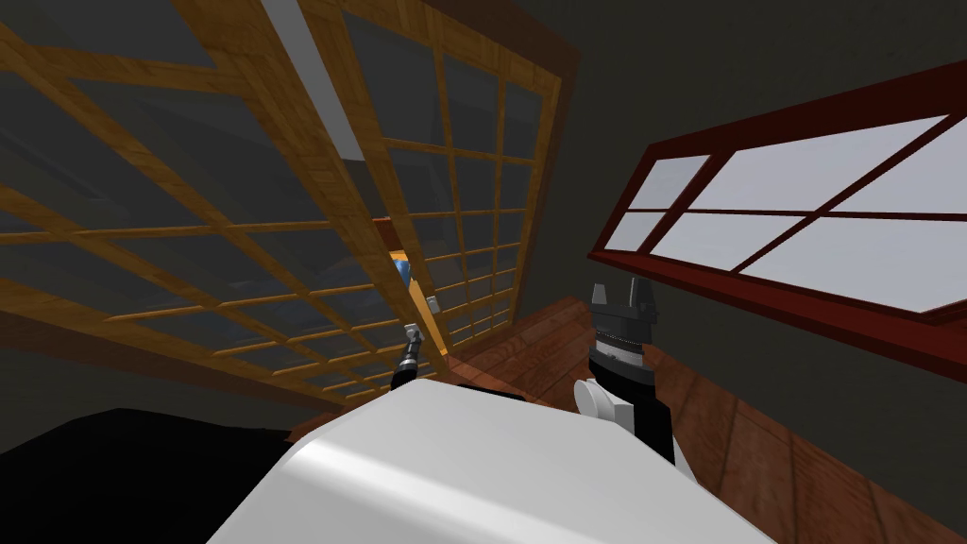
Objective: Pull the door open
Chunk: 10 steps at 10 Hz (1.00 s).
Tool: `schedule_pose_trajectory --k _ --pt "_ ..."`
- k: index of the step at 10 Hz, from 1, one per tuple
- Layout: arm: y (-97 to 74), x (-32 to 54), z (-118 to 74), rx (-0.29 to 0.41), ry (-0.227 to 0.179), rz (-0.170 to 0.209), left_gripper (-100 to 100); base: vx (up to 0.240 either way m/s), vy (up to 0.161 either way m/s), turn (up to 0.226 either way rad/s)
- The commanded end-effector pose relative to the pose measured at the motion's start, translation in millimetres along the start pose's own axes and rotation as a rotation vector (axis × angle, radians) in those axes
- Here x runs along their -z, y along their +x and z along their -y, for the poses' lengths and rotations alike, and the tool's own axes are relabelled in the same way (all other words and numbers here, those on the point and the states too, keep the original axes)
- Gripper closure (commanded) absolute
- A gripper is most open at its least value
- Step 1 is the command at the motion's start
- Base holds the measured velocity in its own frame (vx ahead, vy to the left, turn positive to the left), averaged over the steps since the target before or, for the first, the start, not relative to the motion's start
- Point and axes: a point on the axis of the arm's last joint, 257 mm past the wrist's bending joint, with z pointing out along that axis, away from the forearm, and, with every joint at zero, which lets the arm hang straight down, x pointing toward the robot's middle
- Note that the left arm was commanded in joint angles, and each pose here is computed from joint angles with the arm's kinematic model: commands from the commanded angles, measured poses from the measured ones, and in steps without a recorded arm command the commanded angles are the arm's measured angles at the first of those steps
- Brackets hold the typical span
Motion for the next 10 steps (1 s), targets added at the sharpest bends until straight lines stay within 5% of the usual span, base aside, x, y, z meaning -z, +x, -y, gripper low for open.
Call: schedule_pose_trajectory --k 1,10 --pt "-11.2 0.1 -9.4 0.039 -0.014 0.015 100 -0.019 -0.003 -0.017" --pt "-6.4 -5.1 -3.7 0.251 -0.002 0.006 100 -0.026 0.005 -0.019"
